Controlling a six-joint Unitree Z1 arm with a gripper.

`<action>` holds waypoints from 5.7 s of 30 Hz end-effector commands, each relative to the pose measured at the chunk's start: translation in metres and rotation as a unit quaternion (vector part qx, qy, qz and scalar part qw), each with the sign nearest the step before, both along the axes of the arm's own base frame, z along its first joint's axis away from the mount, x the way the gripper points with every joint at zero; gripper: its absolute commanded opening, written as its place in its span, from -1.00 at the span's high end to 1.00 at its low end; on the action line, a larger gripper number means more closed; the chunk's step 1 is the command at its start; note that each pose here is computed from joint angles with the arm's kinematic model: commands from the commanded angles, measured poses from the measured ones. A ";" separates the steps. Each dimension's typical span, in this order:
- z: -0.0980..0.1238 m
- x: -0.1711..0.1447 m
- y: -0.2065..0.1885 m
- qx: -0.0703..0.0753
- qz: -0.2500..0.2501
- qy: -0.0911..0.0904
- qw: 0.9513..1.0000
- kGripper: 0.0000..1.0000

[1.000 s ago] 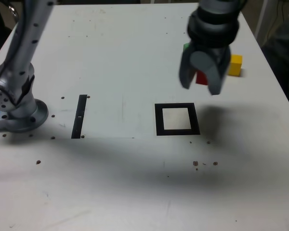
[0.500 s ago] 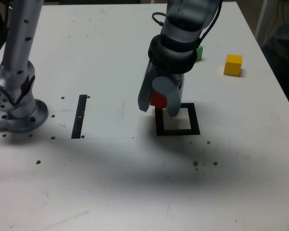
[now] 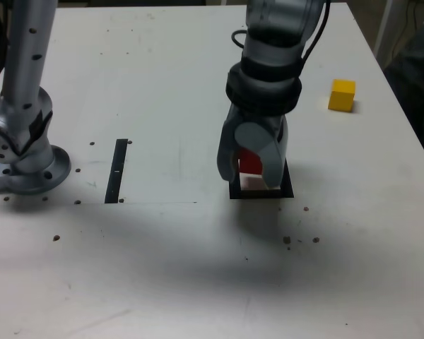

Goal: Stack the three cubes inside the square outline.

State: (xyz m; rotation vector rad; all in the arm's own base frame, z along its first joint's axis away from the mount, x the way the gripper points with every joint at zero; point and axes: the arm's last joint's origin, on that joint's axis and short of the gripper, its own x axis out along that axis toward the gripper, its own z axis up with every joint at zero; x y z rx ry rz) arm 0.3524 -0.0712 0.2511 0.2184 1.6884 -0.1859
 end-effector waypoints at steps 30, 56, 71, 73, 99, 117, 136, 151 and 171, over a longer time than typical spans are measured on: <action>-0.026 0.011 0.003 0.033 -0.012 0.012 0.999 -0.46; 0.030 0.031 0.052 0.044 -0.038 0.016 0.998 -0.99; 0.063 0.079 0.137 0.051 -0.064 -0.033 0.996 -0.99; 0.062 0.083 0.144 0.056 -0.064 -0.033 0.996 -0.99; 0.008 0.134 0.190 0.044 -0.049 -0.048 0.997 -0.97; -0.032 0.149 0.213 0.056 -0.041 -0.029 0.997 -0.78; -0.037 0.148 0.192 0.048 -0.056 -0.017 0.997 -0.57; -0.033 0.156 0.196 0.077 -0.069 -0.049 0.993 -0.42; -0.031 0.148 0.194 0.072 -0.076 -0.031 0.994 0.12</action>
